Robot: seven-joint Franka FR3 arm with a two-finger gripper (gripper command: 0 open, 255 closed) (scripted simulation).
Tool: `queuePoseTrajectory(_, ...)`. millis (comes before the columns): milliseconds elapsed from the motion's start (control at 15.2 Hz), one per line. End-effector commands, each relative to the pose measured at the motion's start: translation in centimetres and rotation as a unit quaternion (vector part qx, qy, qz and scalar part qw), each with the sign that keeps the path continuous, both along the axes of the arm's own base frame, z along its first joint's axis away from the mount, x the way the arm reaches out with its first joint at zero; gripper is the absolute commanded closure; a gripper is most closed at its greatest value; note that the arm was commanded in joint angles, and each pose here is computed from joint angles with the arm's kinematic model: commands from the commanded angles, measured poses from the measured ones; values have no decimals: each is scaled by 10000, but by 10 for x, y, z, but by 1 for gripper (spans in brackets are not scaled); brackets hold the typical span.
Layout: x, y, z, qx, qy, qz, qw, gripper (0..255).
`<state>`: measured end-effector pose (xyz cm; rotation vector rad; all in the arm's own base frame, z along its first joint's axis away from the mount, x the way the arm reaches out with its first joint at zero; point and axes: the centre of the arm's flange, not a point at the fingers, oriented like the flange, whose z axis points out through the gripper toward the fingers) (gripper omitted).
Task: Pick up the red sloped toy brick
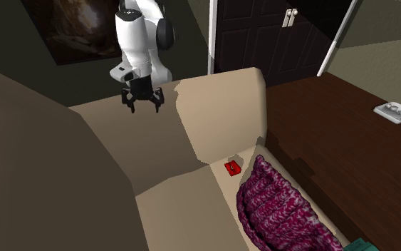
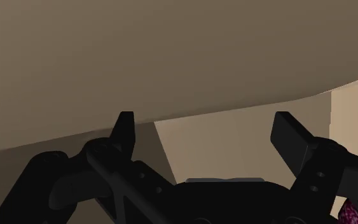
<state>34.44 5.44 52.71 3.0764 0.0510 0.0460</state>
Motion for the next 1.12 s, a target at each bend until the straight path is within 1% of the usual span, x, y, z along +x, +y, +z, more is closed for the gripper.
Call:
queuePoseTrajectory(0,7,28,-25,84,86,-34,9999,0)
queuePoseTrajectory(1056,74,203,-119,110,-81,-113,9998,0)
